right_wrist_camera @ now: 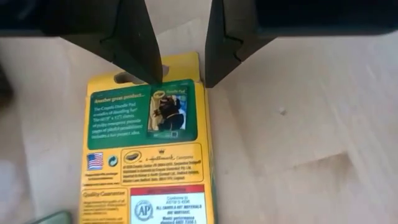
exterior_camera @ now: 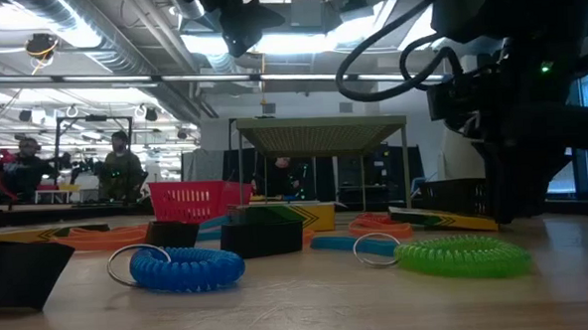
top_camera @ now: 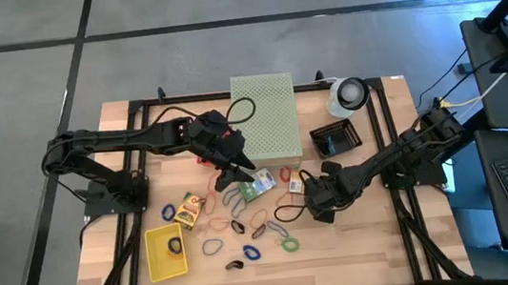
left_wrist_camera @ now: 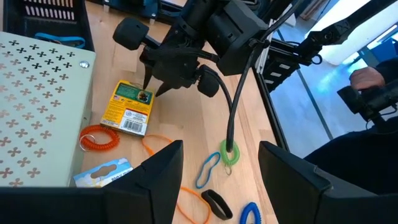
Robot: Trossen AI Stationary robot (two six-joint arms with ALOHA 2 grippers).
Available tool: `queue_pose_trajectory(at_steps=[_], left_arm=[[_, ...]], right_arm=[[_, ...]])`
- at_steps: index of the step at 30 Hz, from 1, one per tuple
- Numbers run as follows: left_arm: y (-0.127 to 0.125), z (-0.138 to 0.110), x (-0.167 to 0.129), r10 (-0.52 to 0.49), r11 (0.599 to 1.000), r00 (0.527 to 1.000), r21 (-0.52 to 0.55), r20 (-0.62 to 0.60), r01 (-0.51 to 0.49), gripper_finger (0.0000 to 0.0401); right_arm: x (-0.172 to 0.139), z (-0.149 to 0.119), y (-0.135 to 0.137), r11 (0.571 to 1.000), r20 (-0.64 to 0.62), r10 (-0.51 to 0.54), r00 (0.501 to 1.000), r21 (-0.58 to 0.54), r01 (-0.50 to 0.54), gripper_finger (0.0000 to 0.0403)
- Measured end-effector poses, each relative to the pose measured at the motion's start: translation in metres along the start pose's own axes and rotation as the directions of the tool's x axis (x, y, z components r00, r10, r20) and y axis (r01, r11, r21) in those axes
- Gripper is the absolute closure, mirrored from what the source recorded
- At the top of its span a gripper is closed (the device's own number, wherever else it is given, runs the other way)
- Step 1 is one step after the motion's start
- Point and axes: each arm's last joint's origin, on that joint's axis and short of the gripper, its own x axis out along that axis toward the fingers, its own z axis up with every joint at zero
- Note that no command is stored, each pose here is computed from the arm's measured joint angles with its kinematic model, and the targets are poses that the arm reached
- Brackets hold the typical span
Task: Pick & Place Office Desk Supplies
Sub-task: Put the crayola box into the orange bin
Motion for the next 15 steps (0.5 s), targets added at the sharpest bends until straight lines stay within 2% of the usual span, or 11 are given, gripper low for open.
queue_pose_trajectory(at_steps=[8,15], left_arm=[[0.0004,-0.0021,0.0000,0.004,1.000,1.000,-0.010,-0.020,-0.004,0.0194],[0.0006,-0.0026,0.0001,0.005,1.000,1.000,0.004,-0.024,-0.004,0.0194]], right_arm=[[0.0059,-0.0061,-0.0011,1.000,-0.036,0.009,0.999,0.004,-0.009,0.0280],[0.0071,-0.0038,-0.0047,0.999,-0.022,-0.015,1.000,-0.041,0.014,0.0280]])
